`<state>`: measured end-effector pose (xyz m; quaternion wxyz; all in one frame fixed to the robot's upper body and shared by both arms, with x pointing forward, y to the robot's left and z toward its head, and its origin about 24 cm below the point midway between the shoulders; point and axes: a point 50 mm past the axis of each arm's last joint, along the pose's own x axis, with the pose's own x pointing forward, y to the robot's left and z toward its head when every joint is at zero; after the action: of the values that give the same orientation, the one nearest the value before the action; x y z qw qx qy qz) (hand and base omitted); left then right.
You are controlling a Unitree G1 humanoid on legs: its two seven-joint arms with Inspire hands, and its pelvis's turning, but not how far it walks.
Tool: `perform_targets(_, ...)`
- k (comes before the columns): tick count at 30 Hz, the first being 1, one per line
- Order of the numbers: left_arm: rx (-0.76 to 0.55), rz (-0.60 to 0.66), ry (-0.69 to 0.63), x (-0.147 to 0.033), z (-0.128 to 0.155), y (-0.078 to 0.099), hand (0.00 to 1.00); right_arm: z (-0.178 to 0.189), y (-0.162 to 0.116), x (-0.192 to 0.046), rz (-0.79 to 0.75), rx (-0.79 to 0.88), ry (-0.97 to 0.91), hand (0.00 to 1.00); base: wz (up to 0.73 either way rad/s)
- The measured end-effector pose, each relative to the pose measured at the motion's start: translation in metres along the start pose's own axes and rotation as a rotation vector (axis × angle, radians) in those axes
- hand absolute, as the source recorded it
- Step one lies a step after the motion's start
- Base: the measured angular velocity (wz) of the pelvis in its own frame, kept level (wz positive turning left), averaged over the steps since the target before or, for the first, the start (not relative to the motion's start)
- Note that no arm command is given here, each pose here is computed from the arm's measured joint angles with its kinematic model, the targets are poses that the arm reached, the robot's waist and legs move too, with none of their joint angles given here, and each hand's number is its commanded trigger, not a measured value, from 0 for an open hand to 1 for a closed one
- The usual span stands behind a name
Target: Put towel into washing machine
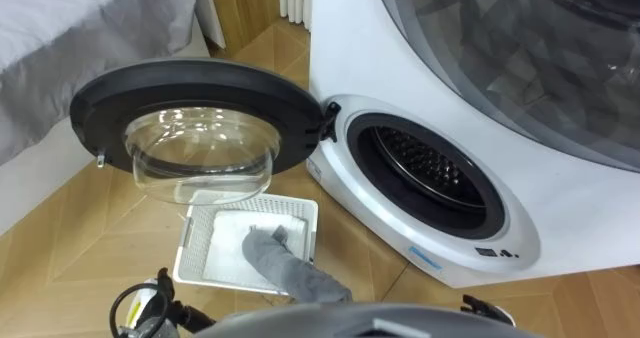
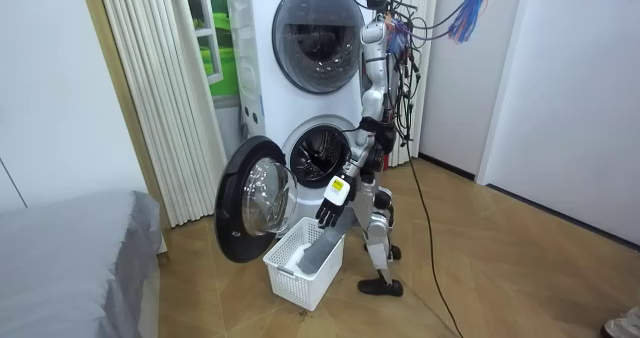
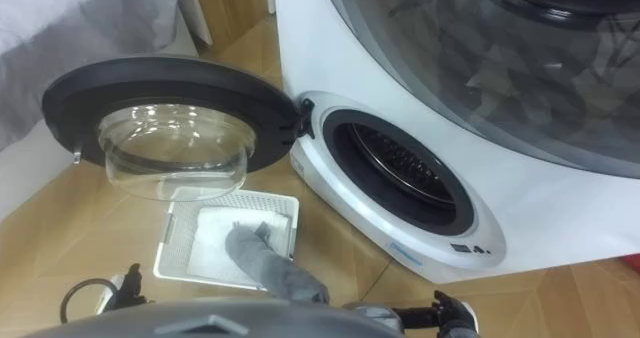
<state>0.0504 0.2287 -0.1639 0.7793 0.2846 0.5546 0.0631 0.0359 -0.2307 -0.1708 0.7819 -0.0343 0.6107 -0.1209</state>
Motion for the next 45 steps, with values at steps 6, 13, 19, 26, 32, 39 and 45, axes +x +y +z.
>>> perform_targets(6,0.005,-0.001,-0.001,0.000,0.000,0.001,0.00,0.001,0.000,0.000,0.012,-0.002,-0.003,0.00,0.00)
perform_targets(13,0.013,-0.006,0.001,0.001,-0.002,0.004,0.00,0.001,0.001,0.000,0.024,-0.008,-0.004,0.00,0.00)
perform_targets(19,0.071,-0.025,-0.042,0.002,0.007,0.002,0.00,0.005,0.000,0.001,0.024,-0.021,-0.015,0.00,0.03)
perform_targets(26,0.097,-0.004,-0.185,0.009,0.050,0.009,0.00,0.034,-0.005,0.004,0.017,-0.114,-0.084,0.00,0.02)
perform_targets(32,0.223,-0.001,-0.350,0.010,0.095,0.010,0.00,0.072,0.016,0.004,0.072,-0.221,-0.195,0.00,0.02)
perform_targets(39,0.361,-0.006,-0.473,0.007,0.142,0.004,0.00,0.113,0.046,0.000,0.154,-0.337,-0.292,0.00,-0.02)
perform_targets(45,0.415,0.055,-0.580,0.002,0.187,0.018,0.00,0.138,0.054,-0.005,0.153,-0.375,-0.358,0.00,-0.07)
